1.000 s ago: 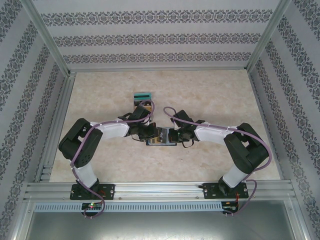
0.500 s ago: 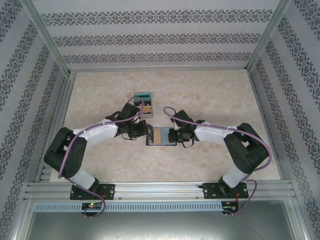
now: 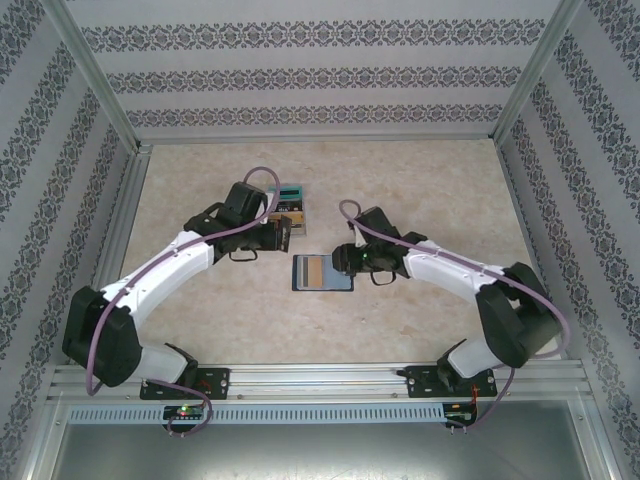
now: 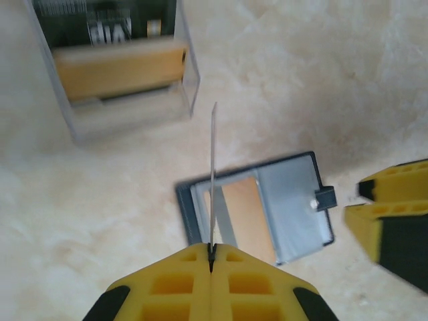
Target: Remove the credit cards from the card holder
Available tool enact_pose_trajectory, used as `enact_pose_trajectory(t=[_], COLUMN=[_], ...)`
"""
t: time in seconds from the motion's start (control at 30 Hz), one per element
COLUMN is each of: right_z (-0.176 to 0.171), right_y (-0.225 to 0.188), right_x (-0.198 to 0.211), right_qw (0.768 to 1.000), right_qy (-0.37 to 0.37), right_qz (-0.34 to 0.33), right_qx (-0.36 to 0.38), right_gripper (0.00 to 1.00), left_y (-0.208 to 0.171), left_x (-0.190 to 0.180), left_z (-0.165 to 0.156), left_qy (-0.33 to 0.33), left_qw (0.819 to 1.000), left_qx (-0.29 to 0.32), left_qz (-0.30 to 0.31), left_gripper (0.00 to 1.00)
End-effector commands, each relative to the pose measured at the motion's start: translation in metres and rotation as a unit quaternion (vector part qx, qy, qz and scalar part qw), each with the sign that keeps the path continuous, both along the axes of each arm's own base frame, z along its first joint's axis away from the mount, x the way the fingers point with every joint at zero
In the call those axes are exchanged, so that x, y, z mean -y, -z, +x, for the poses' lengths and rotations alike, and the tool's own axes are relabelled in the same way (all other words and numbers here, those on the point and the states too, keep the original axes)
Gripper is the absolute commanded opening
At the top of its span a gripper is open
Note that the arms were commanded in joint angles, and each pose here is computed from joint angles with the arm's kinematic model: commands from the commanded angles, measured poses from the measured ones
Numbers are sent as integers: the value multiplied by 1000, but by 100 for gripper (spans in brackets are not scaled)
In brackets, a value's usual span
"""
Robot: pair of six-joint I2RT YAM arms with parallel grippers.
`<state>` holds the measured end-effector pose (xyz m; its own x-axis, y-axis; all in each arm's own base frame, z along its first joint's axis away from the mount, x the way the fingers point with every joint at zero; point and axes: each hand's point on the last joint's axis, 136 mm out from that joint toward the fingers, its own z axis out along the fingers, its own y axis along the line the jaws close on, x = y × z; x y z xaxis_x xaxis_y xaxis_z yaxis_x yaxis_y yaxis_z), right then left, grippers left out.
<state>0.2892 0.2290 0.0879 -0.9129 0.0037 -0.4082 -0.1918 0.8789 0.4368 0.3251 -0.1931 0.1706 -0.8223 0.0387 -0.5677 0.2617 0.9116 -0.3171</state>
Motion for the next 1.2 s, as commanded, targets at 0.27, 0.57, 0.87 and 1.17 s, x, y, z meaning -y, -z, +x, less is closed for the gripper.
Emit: enact_pose_trajectory(t=[0.27,0.57,0.87,1.17], right_z=[22,19,14,17], right_y=[-73,-78,-72,-69], right_x=[34,47,56,57], right_qw=[995,993,992,993], right_qy=[49,69,84,87], right_qz=[39,40,35,33], right_qx=[79,89,82,76], right_gripper=[98,98,98,98], left_y=[-49,-20,18,44], left_x=[-19,-8,-5,-9], left_z=[36,83,111,122], left_qy=[241,342,383,392], left_qw=[896,812,775,772], left_qx=[251,266,248,224], left_qz=[277,390,437,447], left_gripper=[0,0,0,0])
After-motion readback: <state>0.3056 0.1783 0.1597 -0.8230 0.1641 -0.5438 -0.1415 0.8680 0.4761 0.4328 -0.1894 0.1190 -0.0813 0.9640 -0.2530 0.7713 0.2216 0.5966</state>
